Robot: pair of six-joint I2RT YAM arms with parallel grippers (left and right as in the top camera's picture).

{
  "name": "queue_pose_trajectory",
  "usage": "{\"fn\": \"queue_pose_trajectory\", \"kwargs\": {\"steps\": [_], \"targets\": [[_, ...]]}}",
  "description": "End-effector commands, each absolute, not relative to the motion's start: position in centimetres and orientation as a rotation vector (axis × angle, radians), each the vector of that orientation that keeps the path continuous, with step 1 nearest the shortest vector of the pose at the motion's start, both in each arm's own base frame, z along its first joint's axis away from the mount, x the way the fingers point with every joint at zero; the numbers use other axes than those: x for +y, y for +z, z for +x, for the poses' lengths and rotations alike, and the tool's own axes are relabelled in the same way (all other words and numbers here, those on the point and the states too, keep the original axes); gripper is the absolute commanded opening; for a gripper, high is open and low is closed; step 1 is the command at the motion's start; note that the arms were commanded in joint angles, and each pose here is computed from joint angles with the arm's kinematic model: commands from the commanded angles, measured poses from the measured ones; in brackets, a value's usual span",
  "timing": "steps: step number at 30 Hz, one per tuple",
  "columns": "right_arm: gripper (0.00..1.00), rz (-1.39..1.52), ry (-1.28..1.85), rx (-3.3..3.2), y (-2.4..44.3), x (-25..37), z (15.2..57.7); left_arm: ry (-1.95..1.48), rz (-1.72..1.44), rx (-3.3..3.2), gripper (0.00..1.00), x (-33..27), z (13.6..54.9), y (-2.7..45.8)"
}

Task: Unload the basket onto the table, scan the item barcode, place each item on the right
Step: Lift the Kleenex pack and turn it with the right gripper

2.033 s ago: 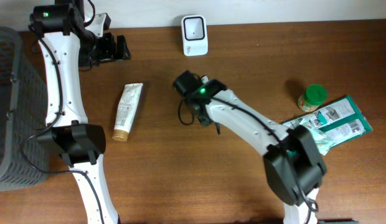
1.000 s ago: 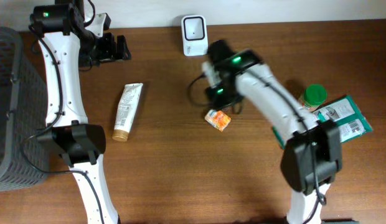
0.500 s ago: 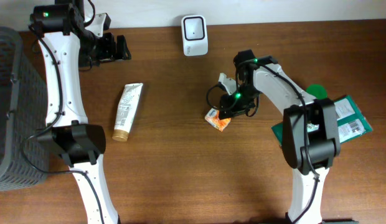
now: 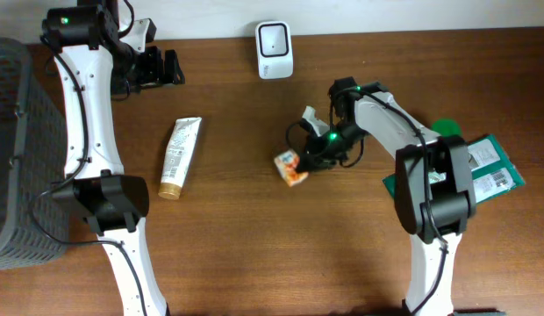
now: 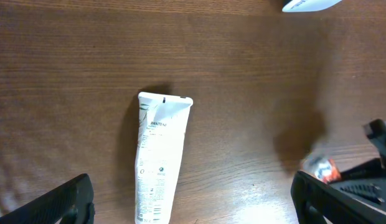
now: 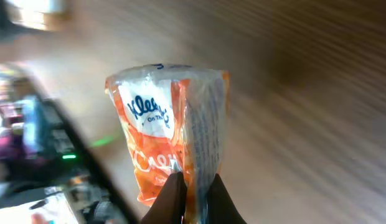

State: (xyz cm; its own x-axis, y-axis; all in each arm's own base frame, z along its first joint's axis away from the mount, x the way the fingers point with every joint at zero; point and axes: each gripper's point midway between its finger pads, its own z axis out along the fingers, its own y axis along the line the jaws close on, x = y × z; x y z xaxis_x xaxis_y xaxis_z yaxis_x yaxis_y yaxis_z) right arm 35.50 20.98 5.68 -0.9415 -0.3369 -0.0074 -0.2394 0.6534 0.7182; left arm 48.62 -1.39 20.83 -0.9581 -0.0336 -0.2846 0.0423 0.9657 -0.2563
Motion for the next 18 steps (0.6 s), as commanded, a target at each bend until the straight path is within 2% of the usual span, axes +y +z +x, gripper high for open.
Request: {"fn": "queue_pose_trajectory", "kwargs": {"steps": [1,4,7,13,18], "targets": [[0.04,0.584,-1.672,-2.644,16.0,23.7,36.6,-0.386,0.027,2.79,0.99,-1.7,48.5,22.3],[0.04,0.508,-2.066,-2.415,21.2,23.2,37.1,-0.386,0.027,2.79,0.99,-1.7,48.5,22.3],[0.04,0.421,-2.275,-2.286,23.9,21.3,38.1,-0.386,0.027,2.79,0.99,-1.7,48.5,22.3],[0.04,0.267,-2.262,-2.293,23.8,19.2,38.6,-0.386,0.027,2.79,0.99,-1.7,48.5,22.3],[0.04,0.279,-2.24,-2.317,23.5,19.3,38.5,-0.386,0.027,2.79,0.99,-1.7,48.5,22.3]]}}
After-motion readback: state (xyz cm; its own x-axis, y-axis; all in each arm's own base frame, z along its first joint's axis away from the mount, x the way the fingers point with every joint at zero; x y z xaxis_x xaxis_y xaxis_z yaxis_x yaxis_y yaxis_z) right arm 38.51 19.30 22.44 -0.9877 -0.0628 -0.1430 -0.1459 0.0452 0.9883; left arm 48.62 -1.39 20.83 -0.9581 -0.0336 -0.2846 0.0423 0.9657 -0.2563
